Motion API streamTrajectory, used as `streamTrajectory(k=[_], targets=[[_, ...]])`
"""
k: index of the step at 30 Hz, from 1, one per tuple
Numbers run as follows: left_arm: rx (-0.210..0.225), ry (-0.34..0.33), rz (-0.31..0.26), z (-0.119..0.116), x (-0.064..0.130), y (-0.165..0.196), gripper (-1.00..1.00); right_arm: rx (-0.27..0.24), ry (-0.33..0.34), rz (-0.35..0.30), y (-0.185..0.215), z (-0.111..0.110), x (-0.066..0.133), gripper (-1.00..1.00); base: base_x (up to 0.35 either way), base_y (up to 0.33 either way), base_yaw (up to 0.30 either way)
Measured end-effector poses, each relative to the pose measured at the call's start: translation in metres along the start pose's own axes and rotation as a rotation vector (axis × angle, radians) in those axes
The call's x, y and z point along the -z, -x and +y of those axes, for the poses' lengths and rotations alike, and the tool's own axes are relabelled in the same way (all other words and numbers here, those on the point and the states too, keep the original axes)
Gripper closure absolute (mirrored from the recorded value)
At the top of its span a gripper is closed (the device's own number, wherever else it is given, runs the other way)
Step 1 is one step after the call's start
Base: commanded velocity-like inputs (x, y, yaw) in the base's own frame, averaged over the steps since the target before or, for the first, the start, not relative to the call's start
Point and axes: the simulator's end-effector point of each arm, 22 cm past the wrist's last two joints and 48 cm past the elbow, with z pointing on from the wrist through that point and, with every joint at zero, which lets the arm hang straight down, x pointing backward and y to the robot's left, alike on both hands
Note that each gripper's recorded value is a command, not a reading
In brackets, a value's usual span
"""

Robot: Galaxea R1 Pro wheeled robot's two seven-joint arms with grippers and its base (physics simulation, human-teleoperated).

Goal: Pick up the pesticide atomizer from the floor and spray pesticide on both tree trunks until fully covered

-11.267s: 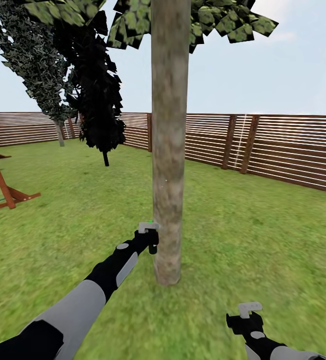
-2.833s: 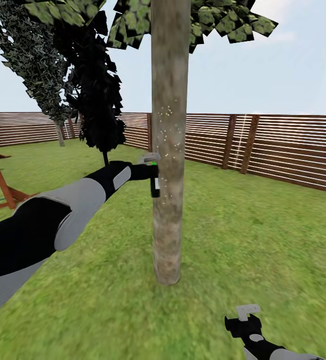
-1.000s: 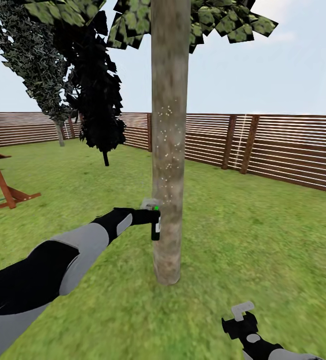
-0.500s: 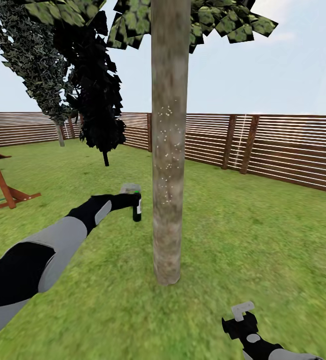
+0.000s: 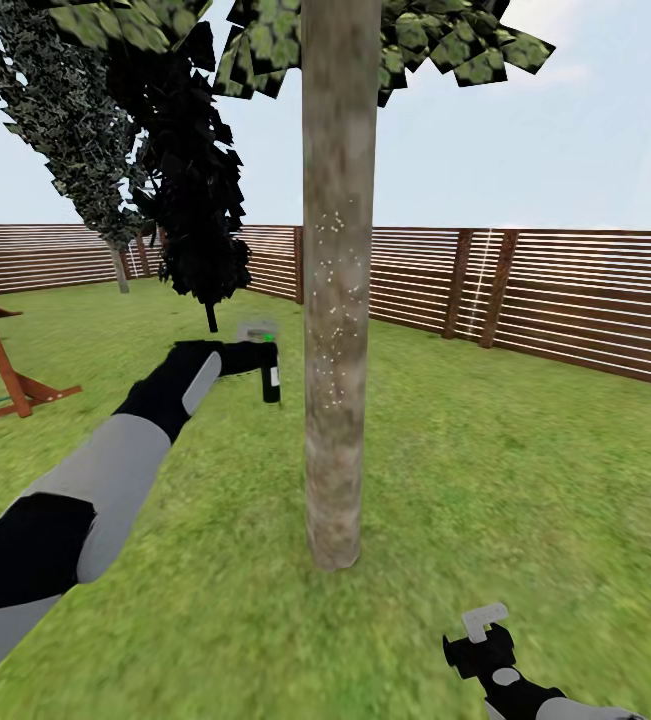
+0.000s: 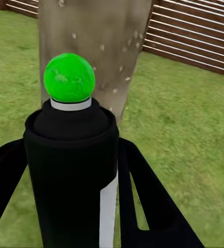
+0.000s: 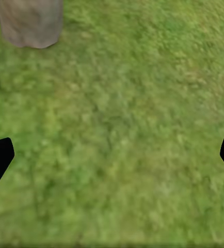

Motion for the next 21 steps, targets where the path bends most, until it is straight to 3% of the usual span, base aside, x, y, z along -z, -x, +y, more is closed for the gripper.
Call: streamTrajectory(k=[3, 12, 14, 16, 21], targets=[[-0.006, -0.014, -0.002, -0.01, 0.008, 0.015, 1.0, 0.0, 0.001, 0.0, 0.0, 0.0, 0.0, -1.0, 0.0, 0.0, 0.0], [-0.034, -0.045, -0.098, -0.036, 0.032, 0.069, 1.0, 0.0, 0.0, 0.0, 0.0, 0.0, 0.0, -1.0, 0.0, 0.0, 0.0], [0.0, -0.096, -0.138, -0.05, 0.039, 0.083, 1.0, 0.0, 0.0, 0.0, 0.0, 0.0, 0.0, -1.0, 0.0, 0.0, 0.0], [0.005, -0.109, -0.155, -0.054, 0.043, 0.09, 1.0, 0.0, 0.001, 0.0, 0.0, 0.0, 0.0, -1.0, 0.0, 0.0, 0.0], [0.055, -0.096, -0.203, -0.037, 0.054, 0.106, 1.0, 0.0, 0.0, 0.0, 0.0, 0.0, 0.0, -1.0, 0.0, 0.0, 0.0]])
